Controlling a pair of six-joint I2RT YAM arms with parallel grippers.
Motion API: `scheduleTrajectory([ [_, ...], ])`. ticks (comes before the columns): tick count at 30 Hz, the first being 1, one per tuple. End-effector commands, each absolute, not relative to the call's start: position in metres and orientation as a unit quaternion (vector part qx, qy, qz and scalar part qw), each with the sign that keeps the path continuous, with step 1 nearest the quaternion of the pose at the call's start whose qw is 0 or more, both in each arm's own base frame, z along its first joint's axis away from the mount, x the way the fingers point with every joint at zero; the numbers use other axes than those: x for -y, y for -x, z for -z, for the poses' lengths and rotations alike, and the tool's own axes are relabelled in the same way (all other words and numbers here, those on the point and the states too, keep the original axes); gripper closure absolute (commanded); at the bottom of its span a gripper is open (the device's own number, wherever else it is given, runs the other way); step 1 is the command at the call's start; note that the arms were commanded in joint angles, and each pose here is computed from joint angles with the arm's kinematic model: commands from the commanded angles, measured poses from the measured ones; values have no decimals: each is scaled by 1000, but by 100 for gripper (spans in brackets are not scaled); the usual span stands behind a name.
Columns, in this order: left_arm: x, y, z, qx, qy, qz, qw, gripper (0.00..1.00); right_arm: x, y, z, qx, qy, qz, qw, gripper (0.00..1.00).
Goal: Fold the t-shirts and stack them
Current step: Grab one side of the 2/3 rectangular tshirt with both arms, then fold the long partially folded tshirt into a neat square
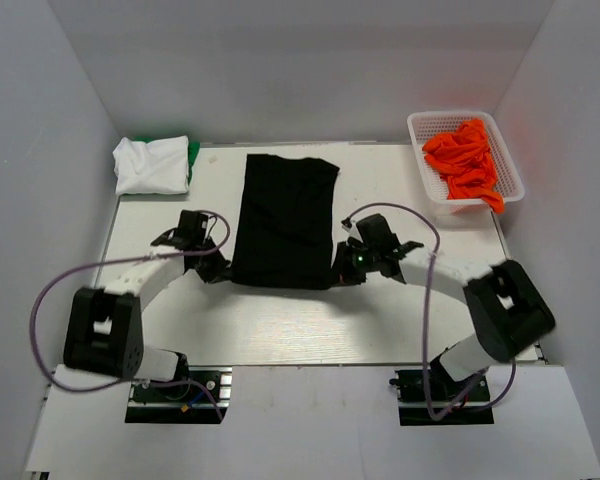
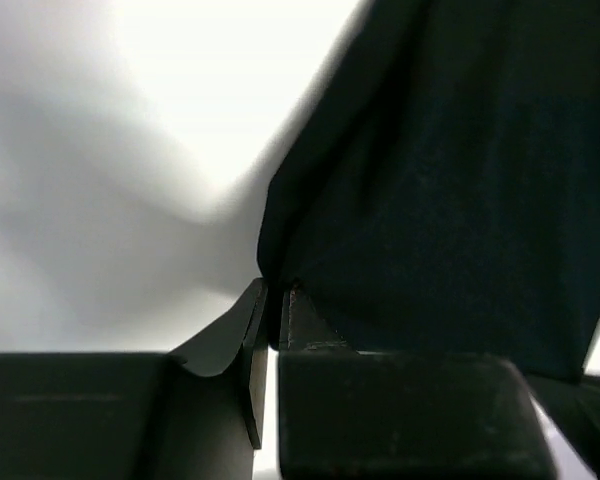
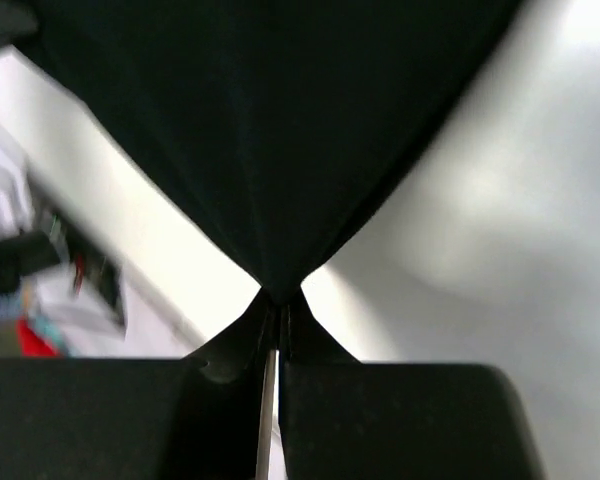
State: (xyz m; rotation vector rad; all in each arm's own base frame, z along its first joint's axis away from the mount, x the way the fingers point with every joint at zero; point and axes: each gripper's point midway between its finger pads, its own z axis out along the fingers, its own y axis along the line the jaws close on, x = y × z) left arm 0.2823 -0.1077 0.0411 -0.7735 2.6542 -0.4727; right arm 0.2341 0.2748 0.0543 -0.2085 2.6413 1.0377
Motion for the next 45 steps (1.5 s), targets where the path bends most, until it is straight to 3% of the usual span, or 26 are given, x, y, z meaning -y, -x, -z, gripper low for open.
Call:
scheduleTrajectory([
  [1, 121, -232, -67, -937, 246, 216, 122, 100, -261, -172, -70, -913, 114, -381, 86, 100],
  [6, 123, -176, -114, -942, 211, 242, 97, 100, -247, -133, -102, -915, 122, -378, 71, 100],
  [8, 119, -171, -140, -942, 206, 239, 115, 100, -247, -130, -127, -905, 132, -393, 93, 100],
  [12, 113, -140, -161, -951, 212, 213, 72, 100, -239, -107, -152, -905, 110, -405, 69, 100],
  [14, 113, -140, -176, -945, 212, 227, 99, 100, -234, -100, -157, -906, 89, -409, 68, 100],
  [22, 111, -186, -221, -931, 218, 228, 184, 100, -238, -129, -185, -904, 88, -398, 128, 100],
  [29, 109, -248, -263, -880, 239, 263, 314, 100, -237, -178, -204, -907, 70, -363, 200, 100],
  [45, 118, -364, -247, -864, 247, 255, 357, 100, -240, -248, -195, -903, 49, -375, 204, 100],
])
